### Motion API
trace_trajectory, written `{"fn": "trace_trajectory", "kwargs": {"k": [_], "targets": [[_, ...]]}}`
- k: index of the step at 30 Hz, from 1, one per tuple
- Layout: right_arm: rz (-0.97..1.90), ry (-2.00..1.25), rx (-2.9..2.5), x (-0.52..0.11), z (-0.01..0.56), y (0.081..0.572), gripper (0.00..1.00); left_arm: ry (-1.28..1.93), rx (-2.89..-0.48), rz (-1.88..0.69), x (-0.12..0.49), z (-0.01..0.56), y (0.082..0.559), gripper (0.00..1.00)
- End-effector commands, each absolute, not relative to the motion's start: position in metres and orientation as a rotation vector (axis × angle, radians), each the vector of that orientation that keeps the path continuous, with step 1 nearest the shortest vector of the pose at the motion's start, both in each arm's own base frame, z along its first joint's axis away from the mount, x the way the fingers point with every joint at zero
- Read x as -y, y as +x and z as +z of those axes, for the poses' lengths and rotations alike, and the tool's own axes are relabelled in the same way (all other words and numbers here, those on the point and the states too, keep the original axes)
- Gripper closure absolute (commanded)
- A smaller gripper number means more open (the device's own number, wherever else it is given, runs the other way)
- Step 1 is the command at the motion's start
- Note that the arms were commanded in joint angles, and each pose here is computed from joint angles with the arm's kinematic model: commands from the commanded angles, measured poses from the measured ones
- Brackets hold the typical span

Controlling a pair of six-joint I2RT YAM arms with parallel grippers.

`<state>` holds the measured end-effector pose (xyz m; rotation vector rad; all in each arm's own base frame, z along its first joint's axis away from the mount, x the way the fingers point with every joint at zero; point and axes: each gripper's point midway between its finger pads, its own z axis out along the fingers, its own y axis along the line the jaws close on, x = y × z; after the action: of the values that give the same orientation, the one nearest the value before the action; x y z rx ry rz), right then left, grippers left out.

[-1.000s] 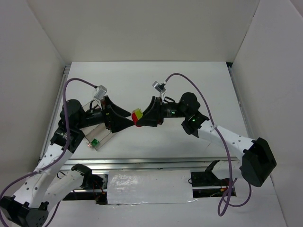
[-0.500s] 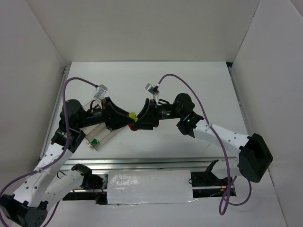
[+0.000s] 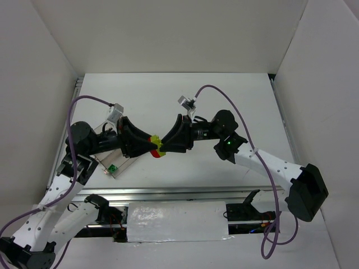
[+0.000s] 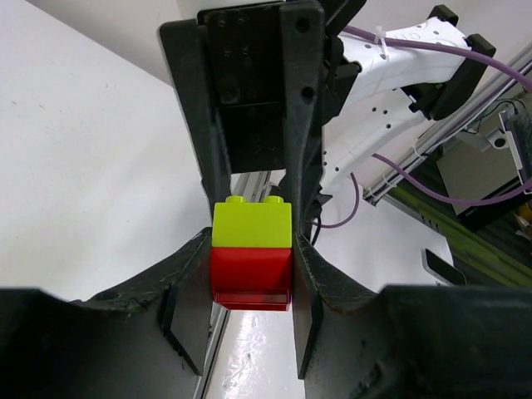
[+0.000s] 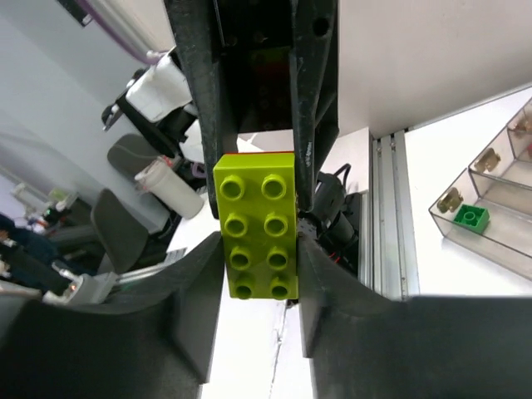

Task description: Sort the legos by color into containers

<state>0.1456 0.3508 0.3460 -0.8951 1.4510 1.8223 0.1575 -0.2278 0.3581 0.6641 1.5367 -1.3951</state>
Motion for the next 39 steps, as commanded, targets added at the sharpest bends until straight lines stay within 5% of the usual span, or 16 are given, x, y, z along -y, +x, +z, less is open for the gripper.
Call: {"fn": "trace_trajectory", "kwargs": {"k": [1, 3, 9, 13, 16, 18, 21, 23, 24, 25, 27, 31, 39], "targets": [[1.809, -0.923, -1.361, -0.345, 0.365, 0.142, 0.60, 0.754, -1.441, -1.389, 0.229, 0.373, 0.147, 1.00], [1.824, -0.927, -1.356, -0.346, 0.367, 0.140, 0.64, 0.747, -1.445, -1.389, 0.229, 0.373, 0.149, 1.00], [1.864, -0.954, -1.355, -0.351, 0.363, 0.136, 0.48, 0.729, -1.440, -1.391, 0.229, 0.376, 0.151, 1.00], [1.872, -0.955, -1.353, -0.353, 0.362, 0.136, 0.50, 0.719, -1.447, -1.386, 0.229, 0.377, 0.154, 0.99], [1.869, -0.956, -1.346, -0.352, 0.363, 0.136, 0.55, 0.717, -1.453, -1.383, 0.230, 0.377, 0.156, 0.96], [1.867, -0.948, -1.348, -0.353, 0.362, 0.136, 0.73, 0.708, -1.455, -1.383, 0.229, 0.377, 0.157, 0.92], [1.875, -0.938, -1.339, -0.352, 0.363, 0.136, 1.00, 0.699, -1.454, -1.380, 0.229, 0.377, 0.158, 0.73], [1.873, -0.934, -1.334, -0.351, 0.364, 0.136, 1.00, 0.691, -1.458, -1.376, 0.229, 0.375, 0.159, 0.52], [1.868, -0.932, -1.335, -0.351, 0.363, 0.136, 1.00, 0.688, -1.458, -1.372, 0.228, 0.375, 0.159, 0.16], [1.865, -0.927, -1.340, -0.351, 0.362, 0.137, 1.00, 0.685, -1.459, -1.367, 0.228, 0.375, 0.159, 0.06], [1.858, -0.913, -1.340, -0.350, 0.363, 0.138, 1.00, 0.680, -1.465, -1.362, 0.227, 0.374, 0.159, 0.00], [1.840, -0.868, -1.328, -0.342, 0.366, 0.144, 1.00, 0.709, -1.447, -1.362, 0.226, 0.373, 0.153, 0.02], [1.864, -0.879, -1.301, -0.340, 0.373, 0.141, 1.00, 0.740, -1.417, -1.385, 0.227, 0.373, 0.147, 0.43]]}}
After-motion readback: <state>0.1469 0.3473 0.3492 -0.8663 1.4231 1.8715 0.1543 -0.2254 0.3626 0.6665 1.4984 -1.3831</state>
